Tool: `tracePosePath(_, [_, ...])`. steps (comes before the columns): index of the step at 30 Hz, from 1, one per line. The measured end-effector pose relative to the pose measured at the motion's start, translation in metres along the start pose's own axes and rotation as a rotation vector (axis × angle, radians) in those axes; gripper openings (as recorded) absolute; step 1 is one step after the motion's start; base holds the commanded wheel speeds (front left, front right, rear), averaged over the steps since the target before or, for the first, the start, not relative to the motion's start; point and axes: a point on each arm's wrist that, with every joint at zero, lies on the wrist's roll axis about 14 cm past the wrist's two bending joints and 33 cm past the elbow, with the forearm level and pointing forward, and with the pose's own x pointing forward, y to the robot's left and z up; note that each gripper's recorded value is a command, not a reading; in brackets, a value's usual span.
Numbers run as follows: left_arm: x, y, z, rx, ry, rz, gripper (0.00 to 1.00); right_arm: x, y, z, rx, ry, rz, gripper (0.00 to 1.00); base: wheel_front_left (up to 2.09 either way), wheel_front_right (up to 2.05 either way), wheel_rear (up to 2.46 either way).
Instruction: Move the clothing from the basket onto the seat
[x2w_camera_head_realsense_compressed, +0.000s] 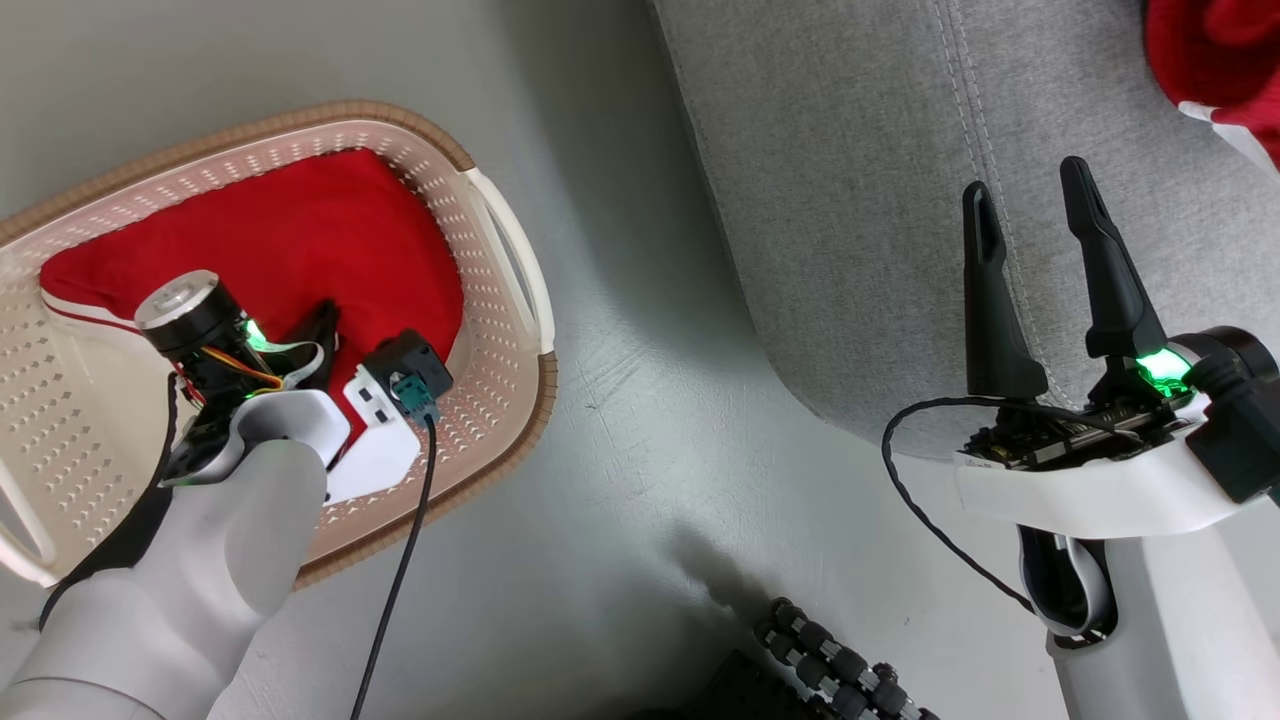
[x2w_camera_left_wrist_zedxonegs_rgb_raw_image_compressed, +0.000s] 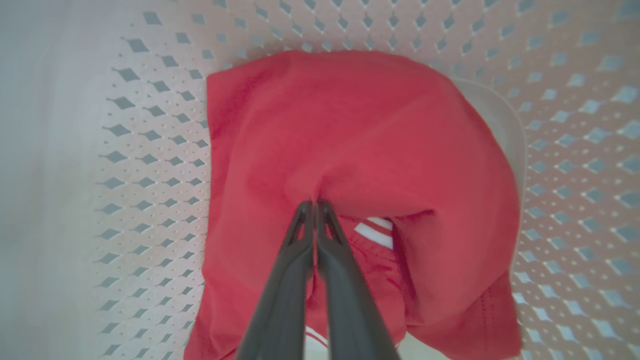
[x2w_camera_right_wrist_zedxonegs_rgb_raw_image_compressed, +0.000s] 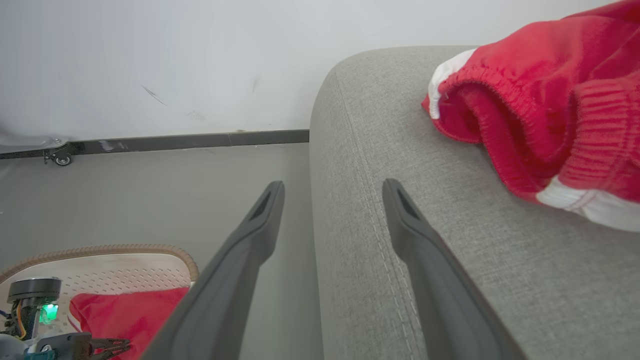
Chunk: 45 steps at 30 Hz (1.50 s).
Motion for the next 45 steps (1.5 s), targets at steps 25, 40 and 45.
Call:
tracePosePath(25, [-0.046, 0.058, 0.031, -0.180, -0.231, 0.258, 0.00, 0.025, 0.032, 0.032, 0.053, -0.117, 0.094, 1.00, 0.00, 0.00, 0.00])
tracePosePath(40, [-0.111, 0.113, 0.061, -0.347, -0.356, 0.520, 0.00, 0.025, 0.044, 0.053, 0.015, -0.164, 0.159, 1.00, 0.00, 0.00, 0.00])
tracePosePath(45, [-0.137, 0.133, 0.077, -0.355, -0.419, 0.603, 0.00, 0.023, 0.050, 0.055, -0.006, -0.166, 0.195, 1.00, 0.00, 0.00, 0.00])
